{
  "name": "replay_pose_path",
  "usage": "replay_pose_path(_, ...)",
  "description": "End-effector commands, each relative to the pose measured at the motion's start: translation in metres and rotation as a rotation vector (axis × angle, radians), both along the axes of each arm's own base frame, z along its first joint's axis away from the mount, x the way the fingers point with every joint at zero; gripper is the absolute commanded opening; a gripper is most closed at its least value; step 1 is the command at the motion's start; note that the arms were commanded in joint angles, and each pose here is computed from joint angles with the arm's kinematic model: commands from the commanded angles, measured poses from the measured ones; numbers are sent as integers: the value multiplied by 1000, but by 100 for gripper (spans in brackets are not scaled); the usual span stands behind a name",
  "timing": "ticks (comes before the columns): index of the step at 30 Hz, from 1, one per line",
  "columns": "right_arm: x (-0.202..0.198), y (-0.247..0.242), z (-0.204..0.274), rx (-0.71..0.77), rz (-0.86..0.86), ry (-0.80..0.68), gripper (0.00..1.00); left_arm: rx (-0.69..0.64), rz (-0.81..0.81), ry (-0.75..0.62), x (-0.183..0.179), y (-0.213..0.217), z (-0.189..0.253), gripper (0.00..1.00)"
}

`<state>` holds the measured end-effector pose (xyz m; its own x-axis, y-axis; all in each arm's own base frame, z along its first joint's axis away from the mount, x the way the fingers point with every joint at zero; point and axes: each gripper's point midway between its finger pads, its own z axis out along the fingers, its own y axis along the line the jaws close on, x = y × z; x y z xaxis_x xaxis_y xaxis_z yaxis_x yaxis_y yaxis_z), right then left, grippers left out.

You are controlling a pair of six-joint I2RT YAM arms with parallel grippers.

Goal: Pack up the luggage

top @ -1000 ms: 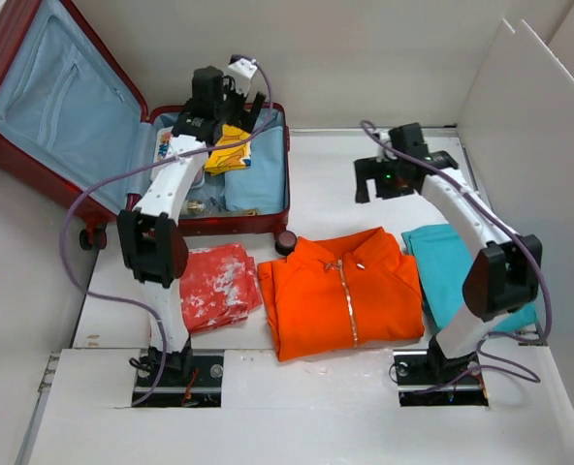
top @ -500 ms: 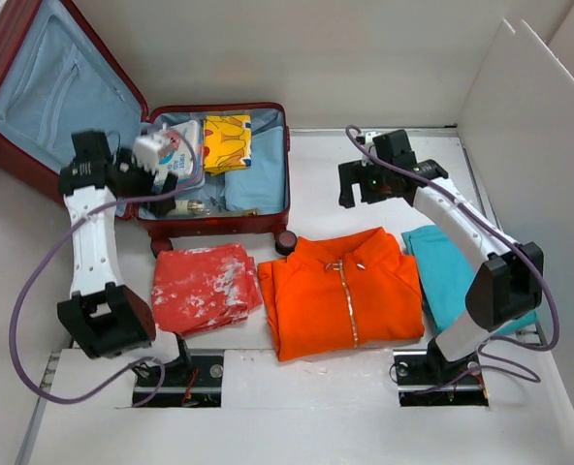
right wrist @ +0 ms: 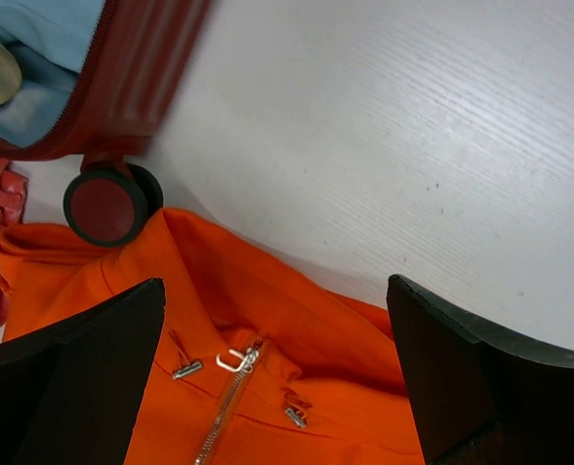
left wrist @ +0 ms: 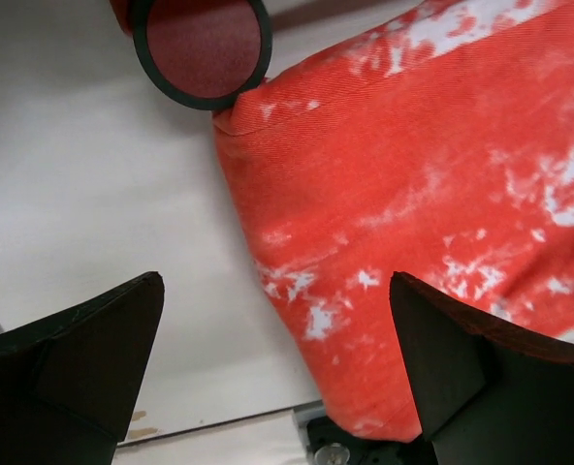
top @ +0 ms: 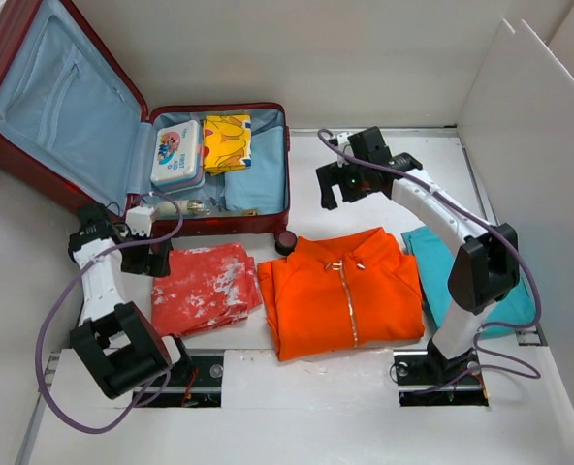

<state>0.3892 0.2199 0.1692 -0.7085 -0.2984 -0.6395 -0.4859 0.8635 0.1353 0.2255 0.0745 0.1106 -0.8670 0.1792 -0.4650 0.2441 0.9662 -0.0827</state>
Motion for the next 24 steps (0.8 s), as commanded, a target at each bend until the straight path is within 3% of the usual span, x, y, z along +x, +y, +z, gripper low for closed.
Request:
replay_pose_path(1,15,18,33,42,62,-92,100,47,109,-44,7,12,-11,100)
replay_pose_path(5,17,23,41,30,84,-94,100,77,150,1,1,20,-29,100)
replay_pose_path(11,20,36,52,16,98,-100,100,-64,-14,75,-4,-4,-60,100)
replay_pose_path(20,9,48,66,-60,117,-134,100,-170,-95,265,-38,-13,-100,99)
replay_pose_path(21,10,46,66,-68,109,-138,100,-223,-86,286,-42,-19,-104,95)
replay_pose_path(24,4,49,68,-85,112,-148,100,-310,-126,271,-38,-25,-102,68)
